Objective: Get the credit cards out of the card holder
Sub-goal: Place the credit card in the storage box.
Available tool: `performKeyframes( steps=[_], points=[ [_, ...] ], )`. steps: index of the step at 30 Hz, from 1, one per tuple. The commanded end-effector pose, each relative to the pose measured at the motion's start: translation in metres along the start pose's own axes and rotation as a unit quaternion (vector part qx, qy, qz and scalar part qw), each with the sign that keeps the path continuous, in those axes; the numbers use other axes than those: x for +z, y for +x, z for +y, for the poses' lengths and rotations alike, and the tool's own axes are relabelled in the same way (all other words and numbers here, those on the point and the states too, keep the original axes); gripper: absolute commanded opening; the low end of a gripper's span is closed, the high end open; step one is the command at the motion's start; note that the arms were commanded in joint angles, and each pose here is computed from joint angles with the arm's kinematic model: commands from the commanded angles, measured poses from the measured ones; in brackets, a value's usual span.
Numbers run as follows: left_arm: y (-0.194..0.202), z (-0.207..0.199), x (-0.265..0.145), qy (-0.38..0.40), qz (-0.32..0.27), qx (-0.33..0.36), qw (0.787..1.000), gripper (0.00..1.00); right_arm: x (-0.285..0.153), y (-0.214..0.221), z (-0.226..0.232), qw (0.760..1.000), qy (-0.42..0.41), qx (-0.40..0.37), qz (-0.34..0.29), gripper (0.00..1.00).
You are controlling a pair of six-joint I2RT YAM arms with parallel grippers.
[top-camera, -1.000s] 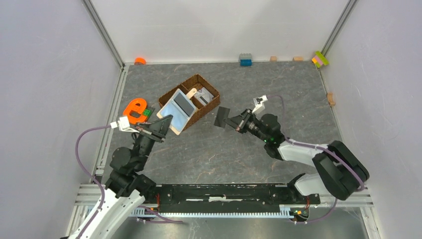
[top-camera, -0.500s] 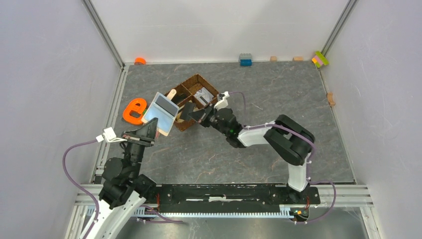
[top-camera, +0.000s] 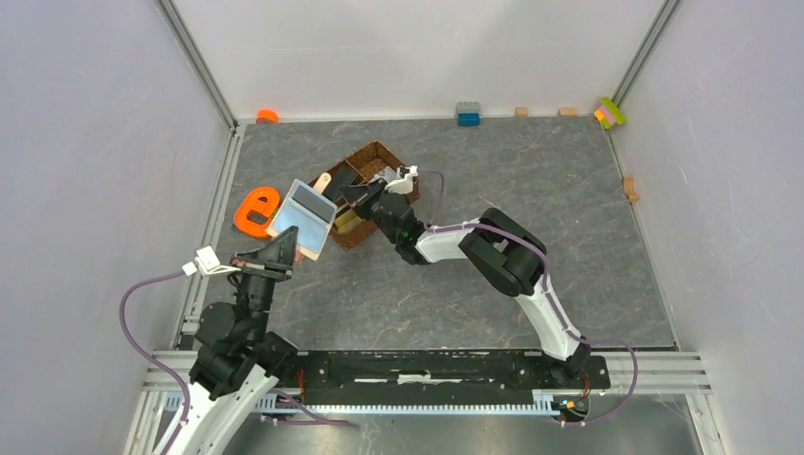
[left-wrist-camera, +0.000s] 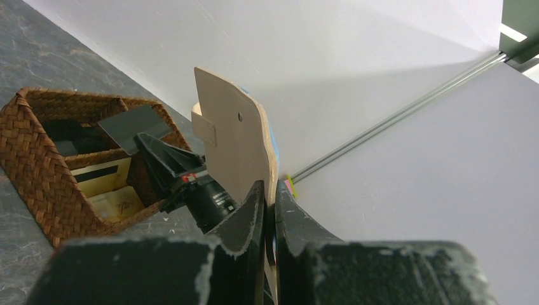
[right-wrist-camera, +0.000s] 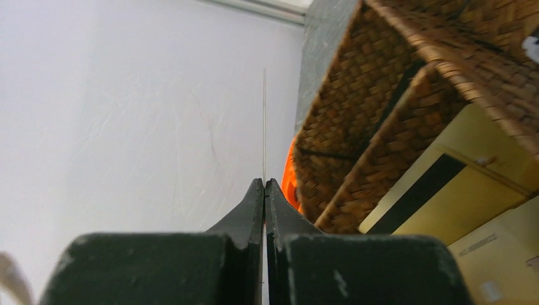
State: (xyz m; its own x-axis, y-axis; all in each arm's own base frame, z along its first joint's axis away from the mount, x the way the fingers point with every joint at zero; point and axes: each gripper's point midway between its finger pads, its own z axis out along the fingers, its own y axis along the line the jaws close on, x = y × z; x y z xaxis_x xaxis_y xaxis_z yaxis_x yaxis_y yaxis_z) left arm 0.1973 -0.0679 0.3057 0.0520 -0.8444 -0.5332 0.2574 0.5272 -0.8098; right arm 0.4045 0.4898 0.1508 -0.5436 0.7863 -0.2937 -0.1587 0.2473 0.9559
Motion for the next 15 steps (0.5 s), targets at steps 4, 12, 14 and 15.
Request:
performKeyframes(
  steps=[4,12,14,15],
  points=[
    [-0.012,-0.006,0.0,0.007,-0.025,-0.022,0.999,0.02,0.036,0.002,-0.019,0.999,0.024,0.014,-0.037,0.0],
    [-0.012,-0.005,0.0,0.003,-0.026,-0.02,0.999,0.02,0.031,-0.003,-0.029,0.997,0.052,-0.001,-0.056,0.35],
    [-0.013,-0.005,0.0,0.003,-0.026,-0.02,0.999,0.02,0.025,-0.007,-0.028,0.997,0.056,-0.009,-0.058,0.4],
    [-0.013,-0.005,0.0,0.003,-0.026,-0.02,0.999,0.02,0.022,-0.009,-0.025,0.997,0.056,-0.017,-0.057,0.41]
  ],
)
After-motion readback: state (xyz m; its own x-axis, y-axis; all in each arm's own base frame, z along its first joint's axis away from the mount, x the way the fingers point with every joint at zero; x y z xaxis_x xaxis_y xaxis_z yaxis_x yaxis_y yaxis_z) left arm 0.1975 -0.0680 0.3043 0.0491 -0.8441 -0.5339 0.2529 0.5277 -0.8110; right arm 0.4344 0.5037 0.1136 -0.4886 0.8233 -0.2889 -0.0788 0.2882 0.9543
